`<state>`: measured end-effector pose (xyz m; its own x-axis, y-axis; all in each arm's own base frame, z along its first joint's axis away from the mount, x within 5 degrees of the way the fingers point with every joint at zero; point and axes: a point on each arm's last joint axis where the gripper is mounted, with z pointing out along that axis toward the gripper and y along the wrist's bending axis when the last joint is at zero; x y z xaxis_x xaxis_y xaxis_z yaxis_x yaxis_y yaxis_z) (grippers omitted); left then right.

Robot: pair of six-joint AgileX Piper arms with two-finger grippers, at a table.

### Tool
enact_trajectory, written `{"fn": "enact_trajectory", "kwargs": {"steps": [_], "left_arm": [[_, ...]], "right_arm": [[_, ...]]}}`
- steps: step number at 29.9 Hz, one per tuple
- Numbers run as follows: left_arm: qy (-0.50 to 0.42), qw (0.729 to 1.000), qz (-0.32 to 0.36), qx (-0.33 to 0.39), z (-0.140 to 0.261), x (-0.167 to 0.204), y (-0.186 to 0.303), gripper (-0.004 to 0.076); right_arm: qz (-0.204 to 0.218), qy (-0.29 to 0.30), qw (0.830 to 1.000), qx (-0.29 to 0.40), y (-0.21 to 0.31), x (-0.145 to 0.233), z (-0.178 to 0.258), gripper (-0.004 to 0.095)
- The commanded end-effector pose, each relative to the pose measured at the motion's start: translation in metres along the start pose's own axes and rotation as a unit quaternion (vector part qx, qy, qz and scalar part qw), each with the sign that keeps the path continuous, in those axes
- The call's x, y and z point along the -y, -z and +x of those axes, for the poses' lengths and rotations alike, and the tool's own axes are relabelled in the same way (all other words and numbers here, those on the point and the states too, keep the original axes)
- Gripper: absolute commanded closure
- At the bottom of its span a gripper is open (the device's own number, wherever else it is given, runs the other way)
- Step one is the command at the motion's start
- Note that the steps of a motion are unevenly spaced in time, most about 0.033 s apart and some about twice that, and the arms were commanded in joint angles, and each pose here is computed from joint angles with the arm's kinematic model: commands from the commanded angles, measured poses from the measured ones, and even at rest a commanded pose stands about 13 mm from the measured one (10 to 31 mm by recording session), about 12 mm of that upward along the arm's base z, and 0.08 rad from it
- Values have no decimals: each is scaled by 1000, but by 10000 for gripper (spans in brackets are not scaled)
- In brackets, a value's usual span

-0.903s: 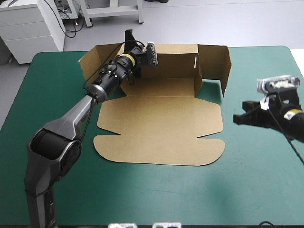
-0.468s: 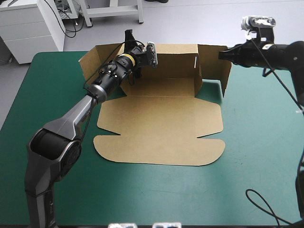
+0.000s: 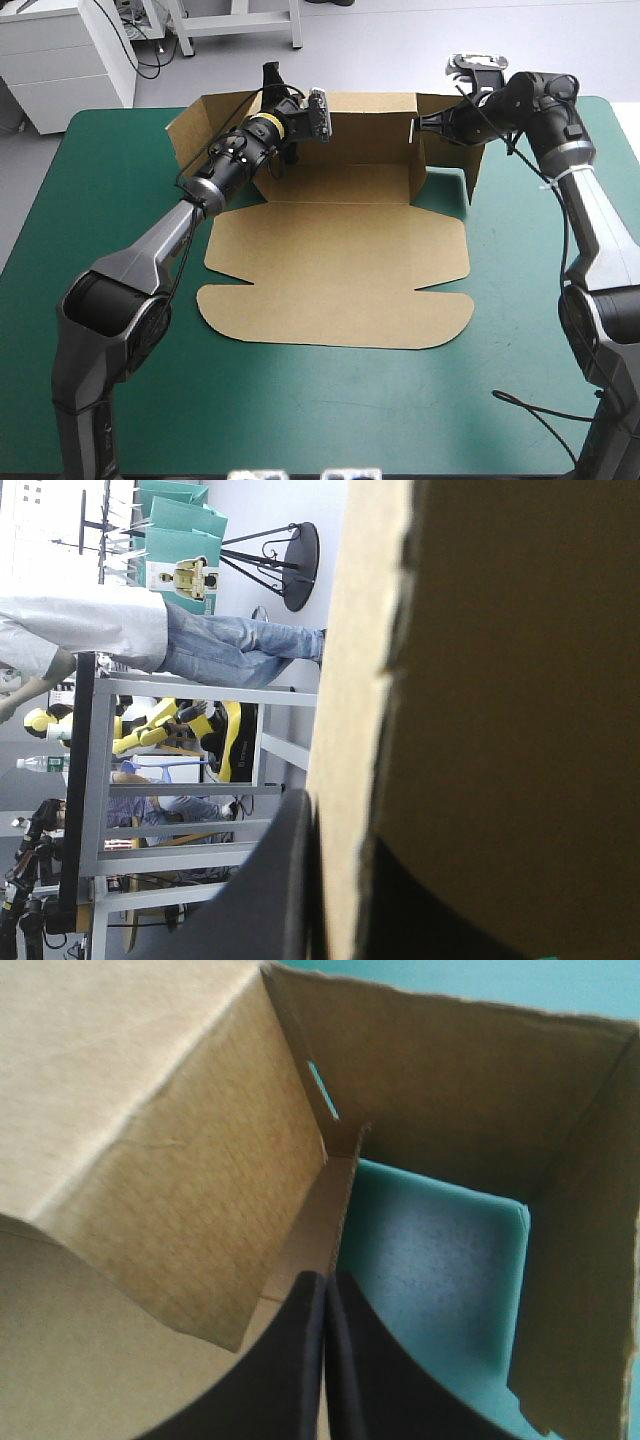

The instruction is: Fold the box

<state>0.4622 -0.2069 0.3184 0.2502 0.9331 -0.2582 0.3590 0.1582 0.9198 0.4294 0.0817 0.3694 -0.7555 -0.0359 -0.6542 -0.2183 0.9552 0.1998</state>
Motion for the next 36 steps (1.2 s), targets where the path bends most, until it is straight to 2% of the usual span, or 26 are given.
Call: {"fn": "enact_trajectory", "kwargs": {"steps": [1,3,8,12,16,24,28,31,36], "left_arm": [[28,999,-31,12,-6,-27,19,731],[28,999,-31,11,-6,-27,19,731],[29,999,-26,7,-6,-26,19,731],[29,999,-22,3,-5,-25,19,731],[31,999,-5,-12,-3,-22,19,731],[30,999,11,-23,-3,-18,19,731],[30,999,15,-26,-3,-17,19,731],[30,999,20,-31,-2,-16,19,731],[30,999,20,-31,-2,-16,19,731]], "right_arm": [[15,21,999,38,33,-8,-10,920],[21,35,999,16,32,-7,-6,921],[33,70,993,-87,30,-3,13,922],[-21,78,991,-108,32,-12,30,922],[-23,90,986,-138,38,-13,57,922],[-15,78,992,-94,90,-17,108,922],[-12,62,997,-39,121,-21,130,922],[-10,40,999,27,128,-21,131,922],[-5,32,995,91,131,-22,115,921]]}}
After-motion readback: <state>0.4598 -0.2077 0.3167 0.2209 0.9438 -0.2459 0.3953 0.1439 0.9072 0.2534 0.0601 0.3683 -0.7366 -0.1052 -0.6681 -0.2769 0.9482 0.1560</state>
